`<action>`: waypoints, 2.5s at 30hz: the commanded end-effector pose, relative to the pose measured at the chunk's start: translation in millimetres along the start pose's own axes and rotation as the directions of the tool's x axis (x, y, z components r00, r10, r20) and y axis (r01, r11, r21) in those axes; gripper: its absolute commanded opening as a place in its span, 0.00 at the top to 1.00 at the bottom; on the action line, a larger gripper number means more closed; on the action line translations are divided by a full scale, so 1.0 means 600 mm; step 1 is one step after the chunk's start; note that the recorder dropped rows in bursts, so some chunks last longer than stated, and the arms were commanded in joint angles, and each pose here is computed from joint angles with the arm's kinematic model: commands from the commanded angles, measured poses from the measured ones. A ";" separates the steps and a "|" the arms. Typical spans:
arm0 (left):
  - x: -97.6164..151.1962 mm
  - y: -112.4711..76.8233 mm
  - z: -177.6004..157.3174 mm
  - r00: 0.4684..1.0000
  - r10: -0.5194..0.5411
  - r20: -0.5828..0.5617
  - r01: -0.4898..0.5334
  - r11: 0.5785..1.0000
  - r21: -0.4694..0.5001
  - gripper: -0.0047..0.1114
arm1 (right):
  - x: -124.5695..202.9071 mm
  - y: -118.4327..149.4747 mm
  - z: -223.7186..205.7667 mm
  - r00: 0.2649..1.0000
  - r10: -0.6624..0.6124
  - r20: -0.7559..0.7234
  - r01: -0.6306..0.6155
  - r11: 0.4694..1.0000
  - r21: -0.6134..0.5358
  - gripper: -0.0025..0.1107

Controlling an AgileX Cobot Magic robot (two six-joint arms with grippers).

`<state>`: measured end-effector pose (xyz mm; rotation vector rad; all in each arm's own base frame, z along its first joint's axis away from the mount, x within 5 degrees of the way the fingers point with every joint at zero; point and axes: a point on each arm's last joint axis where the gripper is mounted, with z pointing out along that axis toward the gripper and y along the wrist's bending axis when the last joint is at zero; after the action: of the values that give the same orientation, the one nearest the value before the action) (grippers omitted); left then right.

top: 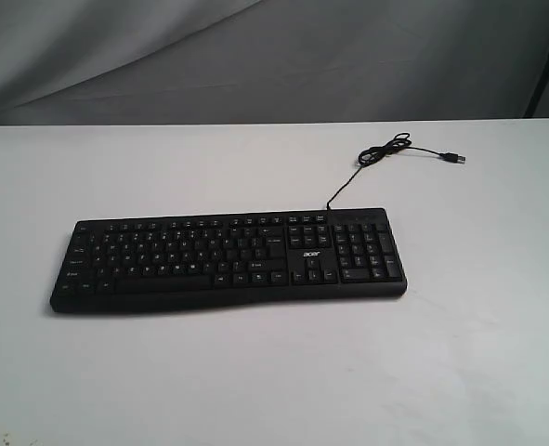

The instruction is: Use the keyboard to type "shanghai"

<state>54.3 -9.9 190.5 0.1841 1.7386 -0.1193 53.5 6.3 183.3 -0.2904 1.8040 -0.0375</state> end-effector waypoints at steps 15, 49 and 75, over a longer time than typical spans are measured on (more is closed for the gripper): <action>0.001 0.000 0.000 1.000 -0.001 0.004 0.001 1.000 0.004 0.96 | 0.001 0.000 0.000 1.000 0.005 0.004 -0.005 1.000 0.007 0.98; 0.001 0.000 0.000 1.000 -0.001 0.004 0.001 1.000 0.004 0.96 | -0.270 -0.028 0.008 0.948 0.187 0.258 -0.160 0.979 -0.123 0.98; 0.001 0.000 0.000 1.000 -0.001 0.004 0.001 1.000 0.004 0.96 | -0.291 0.408 0.212 0.938 -0.253 -0.239 -0.009 0.670 -0.742 0.98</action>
<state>54.3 -9.9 190.5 0.1841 1.7386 -0.1193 167.7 282.0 276.5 -1.0380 1.9986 0.6037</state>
